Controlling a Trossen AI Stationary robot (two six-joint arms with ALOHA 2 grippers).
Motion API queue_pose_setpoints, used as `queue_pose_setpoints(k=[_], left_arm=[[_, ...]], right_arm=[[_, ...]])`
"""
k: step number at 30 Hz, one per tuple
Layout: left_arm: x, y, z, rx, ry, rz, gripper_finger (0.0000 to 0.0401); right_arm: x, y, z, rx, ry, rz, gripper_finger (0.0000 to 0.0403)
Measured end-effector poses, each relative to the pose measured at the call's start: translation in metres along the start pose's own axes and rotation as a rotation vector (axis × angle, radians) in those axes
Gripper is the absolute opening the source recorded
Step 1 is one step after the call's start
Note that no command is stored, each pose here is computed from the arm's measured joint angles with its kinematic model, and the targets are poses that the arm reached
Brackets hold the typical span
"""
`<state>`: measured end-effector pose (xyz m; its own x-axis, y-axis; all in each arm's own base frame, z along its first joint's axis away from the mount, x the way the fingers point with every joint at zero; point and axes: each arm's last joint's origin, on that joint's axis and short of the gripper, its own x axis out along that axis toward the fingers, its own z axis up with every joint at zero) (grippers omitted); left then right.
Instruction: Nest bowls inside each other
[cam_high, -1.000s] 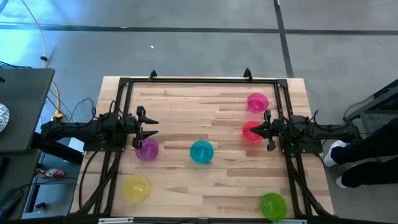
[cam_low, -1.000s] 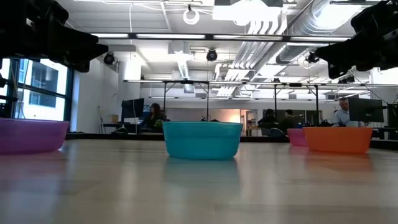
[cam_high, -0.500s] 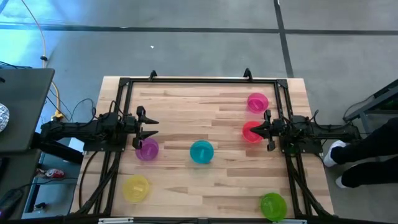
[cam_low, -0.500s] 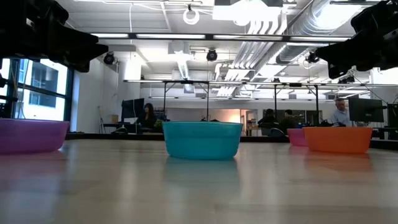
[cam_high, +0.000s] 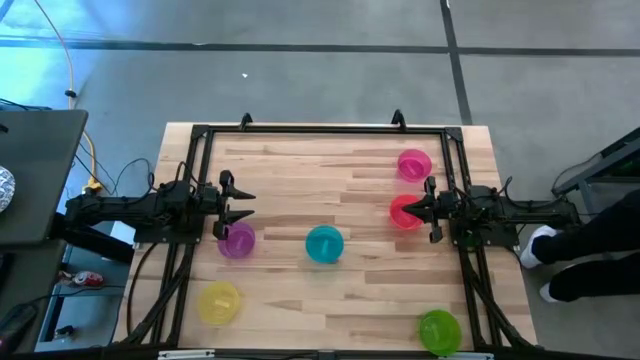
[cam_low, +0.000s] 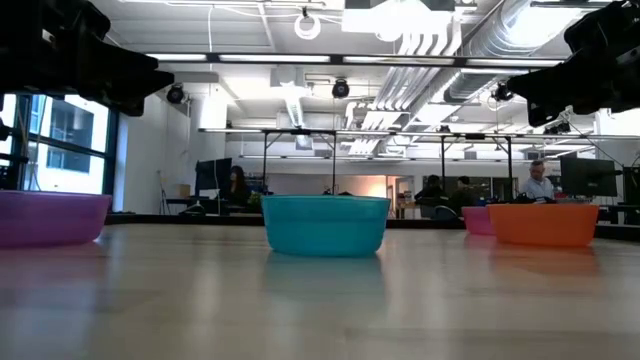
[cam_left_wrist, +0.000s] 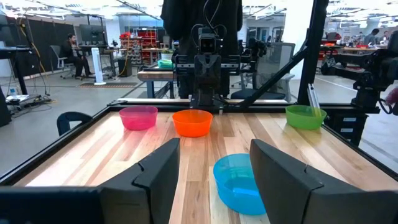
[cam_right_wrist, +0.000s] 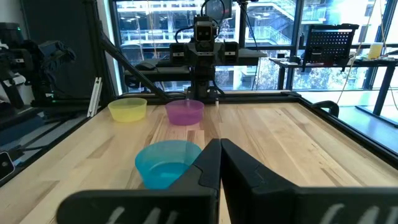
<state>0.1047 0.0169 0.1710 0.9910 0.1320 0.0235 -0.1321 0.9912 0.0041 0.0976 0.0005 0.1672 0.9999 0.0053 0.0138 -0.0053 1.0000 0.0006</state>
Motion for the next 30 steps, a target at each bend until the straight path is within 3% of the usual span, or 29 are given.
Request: queue_pose_setpoints(k=[7, 21, 30], left_arm=[[0.0000, 0.0000, -0.0001, 0.000, 0.001, 0.000, 0.0184], [0.0000, 0.0000, 0.0000, 0.000, 0.000, 0.000, 0.0184], [0.0000, 0.0000, -0.0001, 0.000, 0.000, 0.000, 0.0184]], right_arm=[[0.0000, 0.0000, 0.0000, 0.002, -0.001, 0.000, 0.0000], [0.0000, 0.0002, 0.0010, 0.263, -0.010, 0.006, 0.0000], [0.0000, 0.0002, 0.0006, 0.289, -0.006, 0.006, 0.0000]])
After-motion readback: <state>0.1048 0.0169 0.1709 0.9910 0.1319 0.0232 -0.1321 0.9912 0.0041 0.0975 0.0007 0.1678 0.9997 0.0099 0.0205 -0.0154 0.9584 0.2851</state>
